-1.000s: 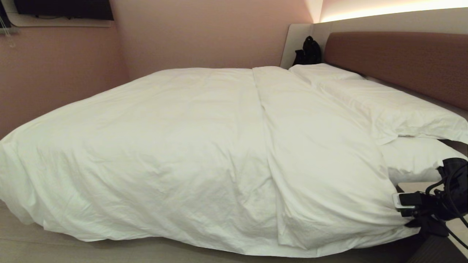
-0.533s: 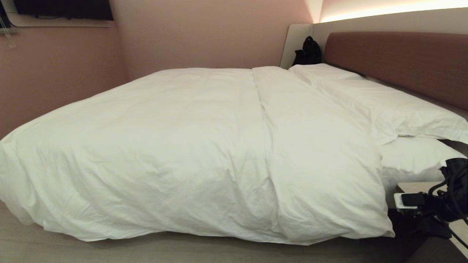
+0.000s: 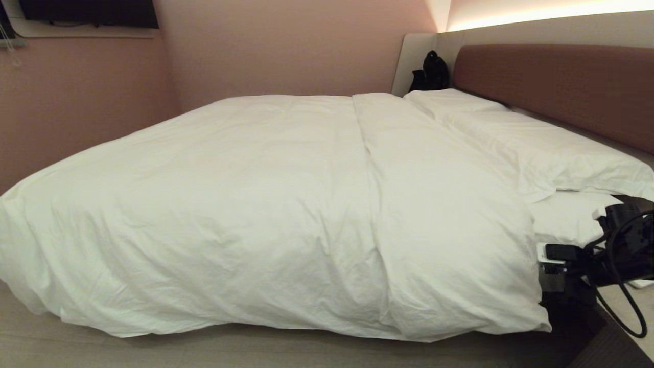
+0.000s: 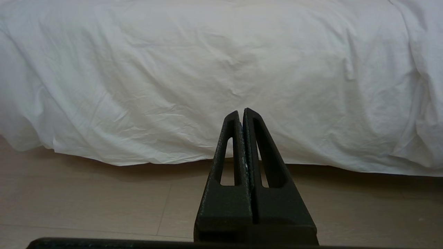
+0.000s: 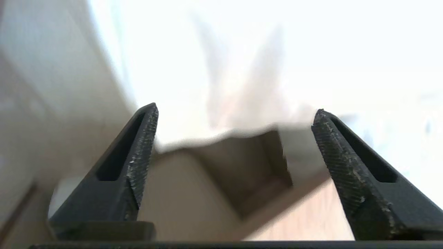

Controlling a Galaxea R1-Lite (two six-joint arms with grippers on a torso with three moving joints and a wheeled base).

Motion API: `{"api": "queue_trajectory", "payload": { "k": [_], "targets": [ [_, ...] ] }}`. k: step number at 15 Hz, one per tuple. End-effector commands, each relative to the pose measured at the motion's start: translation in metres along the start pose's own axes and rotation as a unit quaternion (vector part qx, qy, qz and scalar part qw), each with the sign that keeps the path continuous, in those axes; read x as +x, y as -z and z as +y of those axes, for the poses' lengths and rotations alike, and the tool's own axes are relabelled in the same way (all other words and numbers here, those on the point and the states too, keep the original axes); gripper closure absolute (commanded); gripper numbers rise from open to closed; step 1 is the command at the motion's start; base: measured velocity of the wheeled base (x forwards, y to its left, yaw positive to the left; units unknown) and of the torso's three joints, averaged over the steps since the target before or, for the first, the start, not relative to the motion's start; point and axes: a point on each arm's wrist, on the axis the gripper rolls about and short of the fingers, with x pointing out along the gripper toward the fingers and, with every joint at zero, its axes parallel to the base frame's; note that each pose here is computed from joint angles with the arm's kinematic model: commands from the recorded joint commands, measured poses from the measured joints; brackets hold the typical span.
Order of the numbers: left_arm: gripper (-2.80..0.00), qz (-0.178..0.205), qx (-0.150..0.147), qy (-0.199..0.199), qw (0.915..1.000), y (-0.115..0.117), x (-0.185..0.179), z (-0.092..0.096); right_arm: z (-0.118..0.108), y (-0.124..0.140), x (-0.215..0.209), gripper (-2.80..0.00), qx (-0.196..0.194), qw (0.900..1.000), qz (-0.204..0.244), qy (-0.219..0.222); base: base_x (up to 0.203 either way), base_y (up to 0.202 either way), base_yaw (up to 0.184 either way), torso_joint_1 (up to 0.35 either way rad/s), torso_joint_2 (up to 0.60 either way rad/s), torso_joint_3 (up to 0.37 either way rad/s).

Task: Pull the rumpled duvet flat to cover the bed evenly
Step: Flatten the corners of the folded blanket

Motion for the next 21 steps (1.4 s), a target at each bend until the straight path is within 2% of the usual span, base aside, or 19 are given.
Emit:
{"api": "queue_trajectory", "payload": {
  "k": [1, 4, 8, 10, 12, 16, 17, 18, 20, 21],
  "targets": [
    [0.0, 0.0, 0.0, 0.0, 1.0, 0.0, 0.0, 0.0, -0.005, 0.002, 0.018, 0.0, 0.032, 0.998, -0.056, -0.008, 0.0, 0.0, 0.0, 0.0, 0.0, 0.0],
    [0.0, 0.0, 0.0, 0.0, 1.0, 0.0, 0.0, 0.0, -0.009, 0.0, 0.019, 0.0, 0.037, 0.998, -0.059, -0.004, 0.0, 0.0, 0.0, 0.0, 0.0, 0.0],
    [0.0, 0.0, 0.0, 0.0, 1.0, 0.0, 0.0, 0.0, -0.009, -0.019, -0.028, 0.0, 0.013, 0.997, -0.065, 0.046, 0.0, 0.0, 0.0, 0.0, 0.0, 0.0],
    [0.0, 0.0, 0.0, 0.0, 1.0, 0.0, 0.0, 0.0, -0.002, -0.03, -0.056, 0.0, 0.002, 0.995, -0.067, 0.071, 0.0, 0.0, 0.0, 0.0, 0.0, 0.0],
    [0.0, 0.0, 0.0, 0.0, 1.0, 0.0, 0.0, 0.0, 0.005, -0.031, -0.059, 0.0, 0.006, 0.995, -0.068, 0.068, 0.0, 0.0, 0.0, 0.0, 0.0, 0.0],
    [0.0, 0.0, 0.0, 0.0, 1.0, 0.0, 0.0, 0.0, -0.001, -0.008, -0.015, 0.0, 0.065, 0.996, -0.06, 0.018, 0.0, 0.0, 0.0, 0.0, 0.0, 0.0],
    [0.0, 0.0, 0.0, 0.0, 1.0, 0.0, 0.0, 0.0, -0.002, 0.0, -0.001, 0.0, 0.089, 0.994, -0.056, 0.005, 0.0, 0.0, 0.0, 0.0, 0.0, 0.0],
    [0.0, 0.0, 0.0, 0.0, 1.0, 0.0, 0.0, 0.0, -0.004, 0.006, 0.009, 0.0, 0.122, 0.991, -0.053, -0.003, 0.0, 0.0, 0.0, 0.0, 0.0, 0.0],
    [0.0, 0.0, 0.0, 0.0, 1.0, 0.0, 0.0, 0.0, -0.009, 0.01, 0.016, 0.0, 0.219, 0.974, -0.053, -0.009, 0.0, 0.0, 0.0, 0.0, 0.0, 0.0],
    [0.0, 0.0, 0.0, 0.0, 1.0, 0.0, 0.0, 0.0, -0.011, 0.009, 0.021, 0.0, 0.253, 0.966, -0.054, -0.013, 0.0, 0.0, 0.0, 0.0, 0.0, 0.0]
  ]
}}
